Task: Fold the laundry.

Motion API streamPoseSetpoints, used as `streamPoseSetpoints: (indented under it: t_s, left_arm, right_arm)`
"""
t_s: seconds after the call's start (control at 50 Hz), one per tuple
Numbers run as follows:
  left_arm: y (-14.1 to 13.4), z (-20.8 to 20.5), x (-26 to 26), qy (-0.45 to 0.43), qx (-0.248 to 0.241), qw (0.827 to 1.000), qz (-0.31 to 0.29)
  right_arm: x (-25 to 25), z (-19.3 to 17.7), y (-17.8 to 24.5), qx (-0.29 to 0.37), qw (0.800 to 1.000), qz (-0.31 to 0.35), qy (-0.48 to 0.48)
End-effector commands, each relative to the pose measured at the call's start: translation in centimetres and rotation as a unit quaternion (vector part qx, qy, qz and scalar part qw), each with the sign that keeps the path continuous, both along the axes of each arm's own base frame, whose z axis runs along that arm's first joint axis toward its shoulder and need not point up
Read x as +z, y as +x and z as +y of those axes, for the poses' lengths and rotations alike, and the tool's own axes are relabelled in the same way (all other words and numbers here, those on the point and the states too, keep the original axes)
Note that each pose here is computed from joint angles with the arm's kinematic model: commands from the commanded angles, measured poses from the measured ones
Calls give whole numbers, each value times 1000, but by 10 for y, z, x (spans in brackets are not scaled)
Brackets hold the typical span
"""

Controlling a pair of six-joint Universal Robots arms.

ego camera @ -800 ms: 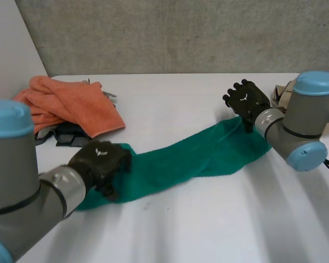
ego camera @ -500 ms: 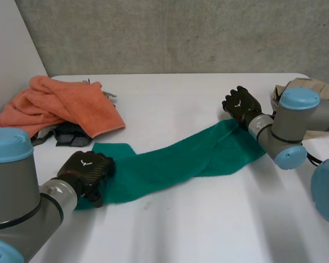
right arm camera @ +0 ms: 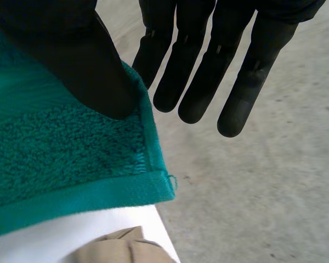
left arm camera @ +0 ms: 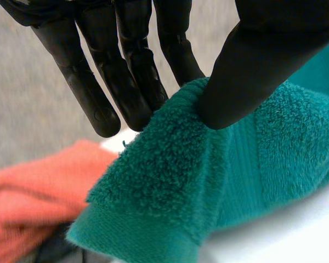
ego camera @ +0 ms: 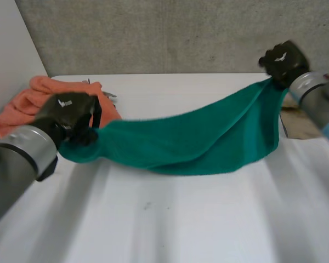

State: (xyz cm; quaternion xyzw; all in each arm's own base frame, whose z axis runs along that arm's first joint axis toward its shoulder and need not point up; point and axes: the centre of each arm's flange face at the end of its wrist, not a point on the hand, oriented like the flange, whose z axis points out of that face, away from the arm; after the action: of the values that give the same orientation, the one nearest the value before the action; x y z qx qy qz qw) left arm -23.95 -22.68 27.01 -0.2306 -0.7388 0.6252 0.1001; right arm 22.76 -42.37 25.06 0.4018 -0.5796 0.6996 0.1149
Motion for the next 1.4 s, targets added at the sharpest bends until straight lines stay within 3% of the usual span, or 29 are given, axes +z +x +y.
streamPoseSetpoints:
  t_s: [0.02, 0.12, 0.22, 0.4, 0.56, 0.68, 0.82, 0.96, 1.08, 1.4]
  left_arm:
    - [5, 22, 47, 6, -16, 1000, 21]
    - [8, 23, 47, 48, -11, 999, 0]
    - [2, 1, 13, 119, -6, 992, -29]
    - [-23, -60, -72, 214, 5, 974, -79]
    - [-26, -108, -101, 179, 60, 977, -101]
    - [-28, -84, -79, 172, 29, 981, -90]
    - [-24, -20, -46, 88, -25, 993, -79]
    - [-19, 33, -81, 62, -92, 974, -195]
    - [-12, 34, -109, 55, -73, 959, -269]
    - [-27, -1, -135, 20, -53, 965, -255]
  right_arm:
    - [75, 55, -41, -23, 999, -21, 21]
    - [71, 87, -64, -37, 991, 12, 126]
    - [44, 100, -63, -4, 979, 58, 195]
    - [-24, 65, -42, -11, 975, 11, 223]
    - [-64, 43, -19, -45, 981, -28, 189]
    - [-74, 50, -13, -63, 980, -24, 187]
    - [-69, 59, -11, -51, 983, -28, 174]
    - [-61, 68, -12, -48, 984, -28, 170]
    - [-62, 76, -10, -35, 983, -27, 176]
    - [-74, 84, -14, -34, 980, -20, 196]
